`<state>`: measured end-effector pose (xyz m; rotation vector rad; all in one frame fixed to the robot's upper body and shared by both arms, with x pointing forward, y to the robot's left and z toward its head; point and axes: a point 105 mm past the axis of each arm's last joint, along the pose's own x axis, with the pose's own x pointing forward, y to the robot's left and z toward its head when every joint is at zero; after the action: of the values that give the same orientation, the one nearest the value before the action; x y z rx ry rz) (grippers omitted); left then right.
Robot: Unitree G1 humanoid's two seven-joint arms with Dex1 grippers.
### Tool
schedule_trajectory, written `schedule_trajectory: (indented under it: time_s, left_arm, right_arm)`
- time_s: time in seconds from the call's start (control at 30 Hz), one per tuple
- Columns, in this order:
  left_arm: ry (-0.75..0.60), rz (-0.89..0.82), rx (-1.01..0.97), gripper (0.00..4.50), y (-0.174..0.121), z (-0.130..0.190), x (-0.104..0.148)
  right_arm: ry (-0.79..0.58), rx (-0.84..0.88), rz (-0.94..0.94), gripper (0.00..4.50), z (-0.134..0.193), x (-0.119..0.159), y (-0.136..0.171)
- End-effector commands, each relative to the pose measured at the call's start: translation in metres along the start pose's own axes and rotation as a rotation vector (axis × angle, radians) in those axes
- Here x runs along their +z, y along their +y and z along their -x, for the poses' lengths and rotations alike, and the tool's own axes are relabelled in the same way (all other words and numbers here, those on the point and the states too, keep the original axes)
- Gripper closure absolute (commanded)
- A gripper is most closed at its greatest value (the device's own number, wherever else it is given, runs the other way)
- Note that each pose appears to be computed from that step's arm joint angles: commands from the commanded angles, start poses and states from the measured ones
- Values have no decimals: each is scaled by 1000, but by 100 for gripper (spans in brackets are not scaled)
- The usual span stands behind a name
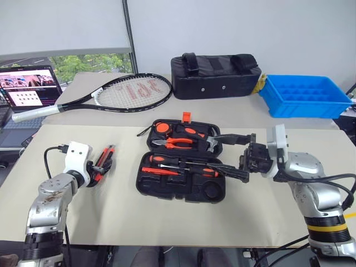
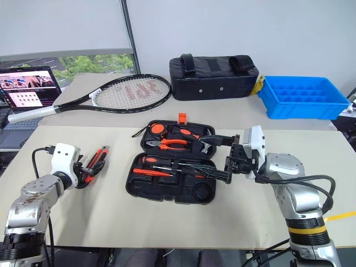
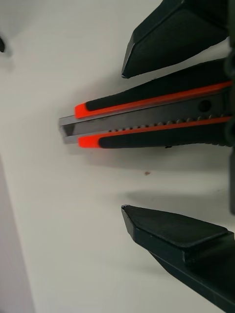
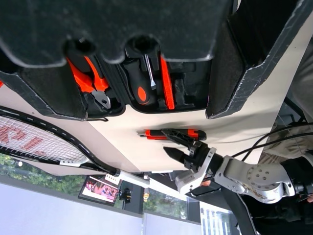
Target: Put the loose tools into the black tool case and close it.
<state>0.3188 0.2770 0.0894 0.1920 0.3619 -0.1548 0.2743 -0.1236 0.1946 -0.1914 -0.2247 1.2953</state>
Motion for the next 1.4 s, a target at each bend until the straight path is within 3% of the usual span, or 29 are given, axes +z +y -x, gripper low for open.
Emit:
schedule_trajectory:
  time_s: [0.03,0.07,0.17,0.33,0.37,0.43,0.5,0.57,0.63,0.77,0.87,1.0,1.13,1.4]
  left_arm:
    - [84,1,-54,5,-7,1,-14]
    - [99,1,-62,5,-9,1,-16]
    - [127,36,-65,77,-9,0,-21]
    - [72,122,-18,264,-1,-7,-13]
    - [20,33,4,288,4,-9,-1]
    - [-143,-133,-25,289,-2,-11,37]
    - [-317,-134,-110,289,-15,-10,76]
    - [-512,-192,-306,289,-47,0,123]
    - [-595,-265,-478,289,-76,12,143]
    - [-517,-654,-880,289,-137,32,120]
    - [-408,-746,-1084,289,-160,42,98]
    - [-292,-841,-1142,289,-166,38,79]
    - [-217,-847,-1192,289,-170,40,69]
    - [-172,-850,-1197,289,-186,32,55]
  right_arm:
    - [-10,-4,62,0,4,9,-2]
    - [-8,-6,63,0,5,9,-2]
    - [1,-14,67,0,7,6,-1]
    - [9,-29,75,0,10,3,-1]
    - [14,-33,76,0,11,3,-2]
    - [28,-36,77,0,13,0,-1]
    - [35,-41,71,0,14,-2,0]
    - [43,-44,67,0,17,-4,1]
    - [54,-48,67,0,20,-6,1]
    - [116,-46,74,0,29,-15,5]
    - [137,-55,78,0,35,-18,9]
    - [66,-79,103,0,45,-10,13]
    - [120,-77,100,0,53,-16,17]
    - [123,-79,106,0,54,-18,19]
